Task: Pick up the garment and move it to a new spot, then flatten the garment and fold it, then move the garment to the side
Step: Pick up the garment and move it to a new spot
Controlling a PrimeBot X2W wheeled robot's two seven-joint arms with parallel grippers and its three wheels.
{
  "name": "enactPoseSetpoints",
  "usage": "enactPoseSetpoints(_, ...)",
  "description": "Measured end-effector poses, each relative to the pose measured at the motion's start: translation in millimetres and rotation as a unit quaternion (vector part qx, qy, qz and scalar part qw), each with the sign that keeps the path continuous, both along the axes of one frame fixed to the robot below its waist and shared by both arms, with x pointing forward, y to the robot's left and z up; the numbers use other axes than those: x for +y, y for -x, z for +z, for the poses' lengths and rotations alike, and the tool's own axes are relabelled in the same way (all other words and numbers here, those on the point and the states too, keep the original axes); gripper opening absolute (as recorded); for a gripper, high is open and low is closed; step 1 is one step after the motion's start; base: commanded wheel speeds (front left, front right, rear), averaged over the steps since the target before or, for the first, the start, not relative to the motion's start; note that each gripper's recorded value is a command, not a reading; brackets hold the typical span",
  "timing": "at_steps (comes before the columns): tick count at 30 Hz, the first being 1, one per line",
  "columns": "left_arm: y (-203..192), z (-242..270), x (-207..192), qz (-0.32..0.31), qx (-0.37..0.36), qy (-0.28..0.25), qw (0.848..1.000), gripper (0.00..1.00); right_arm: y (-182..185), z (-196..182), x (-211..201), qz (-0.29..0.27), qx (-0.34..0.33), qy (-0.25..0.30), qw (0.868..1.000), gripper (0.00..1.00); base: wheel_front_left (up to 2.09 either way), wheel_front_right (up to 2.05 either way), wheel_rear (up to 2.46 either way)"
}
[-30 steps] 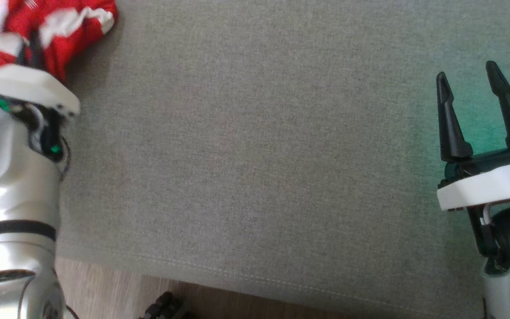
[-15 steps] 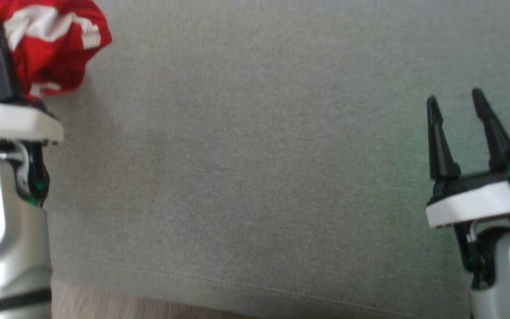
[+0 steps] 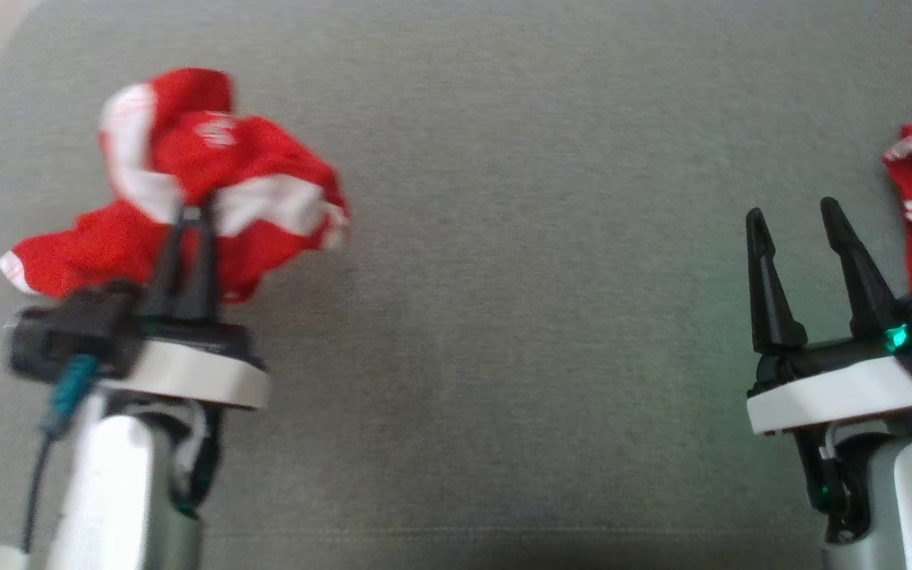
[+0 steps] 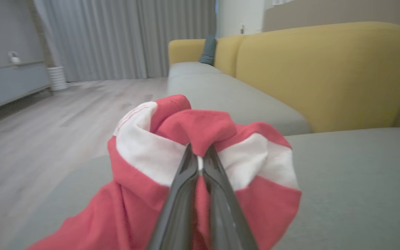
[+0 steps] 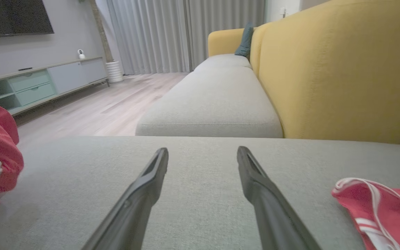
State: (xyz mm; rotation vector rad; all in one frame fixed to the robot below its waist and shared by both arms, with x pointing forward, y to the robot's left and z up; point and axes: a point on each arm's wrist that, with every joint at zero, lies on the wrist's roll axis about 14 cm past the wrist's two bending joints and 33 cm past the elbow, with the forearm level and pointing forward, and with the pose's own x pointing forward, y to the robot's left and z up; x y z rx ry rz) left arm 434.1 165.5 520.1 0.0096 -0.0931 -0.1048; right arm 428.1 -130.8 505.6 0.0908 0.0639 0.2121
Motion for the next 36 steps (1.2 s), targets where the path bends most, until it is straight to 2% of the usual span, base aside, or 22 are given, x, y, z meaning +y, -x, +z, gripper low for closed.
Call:
enactPoseSetpoints(6,-6,-30,-90,-0.128,0.043,0.026,0.99,0.0,8,-11,-31,-0.044,0.015,-0.003,0.999,1.0,0.0,0.0,0.0)
enactPoseSetpoints(7,-6,-30,-90,-0.128,0.043,0.026,0.99,0.0,8,-11,-31,-0.044,0.015,-0.003,0.999,1.0,0.0,0.0,0.0)
enactPoseSetpoints(12,-1,-50,-165,-0.242,0.07,0.033,0.967,0.0,16,-21,-55,-0.08,0.027,-0.002,0.996,1.0,0.0,0.0,0.0)
enactPoseSetpoints(16,7,-73,-197,-0.293,0.102,0.033,0.95,0.0,20,-30,-66,-0.098,0.039,-0.001,0.994,1.0,0.0,0.0,0.0)
enactPoseSetpoints(17,9,-80,-201,-0.299,0.112,0.032,0.947,0.31,21,-32,-68,-0.1,0.041,0.0,0.994,1.0,0.0,0.0,0.0)
enactPoseSetpoints(18,13,-86,-205,-0.306,0.122,0.03,0.944,1.0,21,-34,-69,-0.102,0.044,0.001,0.994,1.0,0.0,0.0,0.0)
enactPoseSetpoints(23,20,-85,-211,-0.32,0.11,0.031,0.94,1.0,19,-36,-67,-0.1,0.044,-0.001,0.994,1.0,0.0,0.0,0.0)
enactPoseSetpoints(28,13,-54,-201,-0.303,0.058,0.036,0.95,1.0,15,-30,-57,-0.084,0.034,-0.006,0.996,1.0,0.0,0.0,0.0)
enactPoseSetpoints(32,6,-27,-180,-0.26,0.02,0.043,0.964,1.0,13,-22,-47,-0.07,0.025,-0.01,0.997,1.0,0.0,0.0,0.0)
enactPoseSetpoints(36,-1,-20,-137,-0.185,0.013,0.044,0.982,1.0,11,-15,-36,-0.053,0.018,-0.01,0.998,1.0,0.0,0.0,0.0)
